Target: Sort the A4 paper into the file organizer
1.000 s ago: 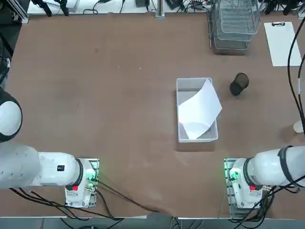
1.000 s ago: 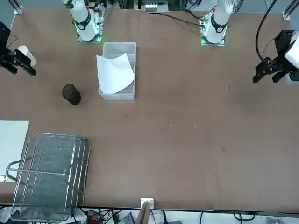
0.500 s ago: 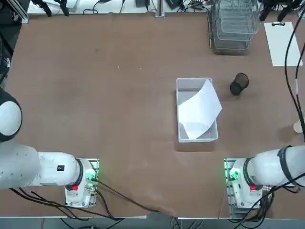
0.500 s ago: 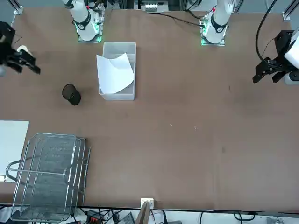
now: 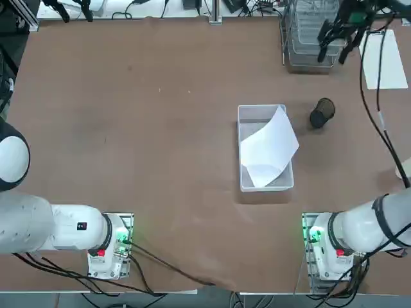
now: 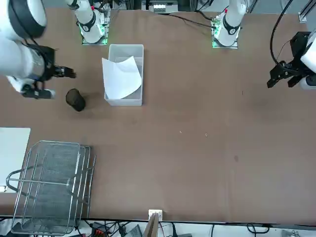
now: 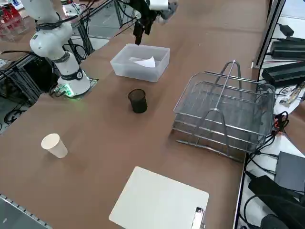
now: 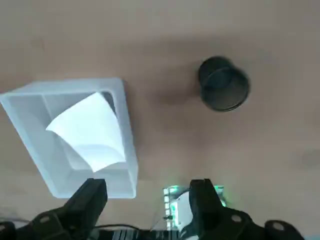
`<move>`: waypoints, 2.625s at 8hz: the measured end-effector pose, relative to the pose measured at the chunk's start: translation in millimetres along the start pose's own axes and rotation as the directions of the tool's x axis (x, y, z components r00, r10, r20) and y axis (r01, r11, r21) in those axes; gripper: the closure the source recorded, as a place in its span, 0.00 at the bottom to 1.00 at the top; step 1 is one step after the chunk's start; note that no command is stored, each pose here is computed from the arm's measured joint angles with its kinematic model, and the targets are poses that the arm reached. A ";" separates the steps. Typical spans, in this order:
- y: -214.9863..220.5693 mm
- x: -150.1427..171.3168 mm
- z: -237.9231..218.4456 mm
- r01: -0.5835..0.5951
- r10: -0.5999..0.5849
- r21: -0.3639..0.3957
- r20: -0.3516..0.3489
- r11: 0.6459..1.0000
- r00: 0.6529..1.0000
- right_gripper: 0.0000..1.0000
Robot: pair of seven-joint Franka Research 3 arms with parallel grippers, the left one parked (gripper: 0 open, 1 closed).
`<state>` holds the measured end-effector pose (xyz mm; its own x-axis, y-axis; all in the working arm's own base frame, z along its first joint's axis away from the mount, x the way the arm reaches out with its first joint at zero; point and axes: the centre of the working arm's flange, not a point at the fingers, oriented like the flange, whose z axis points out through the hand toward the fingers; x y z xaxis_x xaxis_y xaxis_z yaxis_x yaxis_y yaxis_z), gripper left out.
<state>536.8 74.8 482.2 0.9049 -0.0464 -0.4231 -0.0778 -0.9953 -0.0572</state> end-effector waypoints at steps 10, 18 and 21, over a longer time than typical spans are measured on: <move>-47.8 -1.2 190.8 -0.002 -0.006 0.075 0.104 0.997 0.995 0.09; -51.2 -13.0 237.7 0.000 -0.007 0.036 0.184 0.999 0.983 0.26; -52.3 -11.1 246.1 0.000 -0.006 0.028 0.199 1.000 0.980 0.53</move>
<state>427.9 148.2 267.4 0.8039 -0.0230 -0.5943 -0.0892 -0.9926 -0.0821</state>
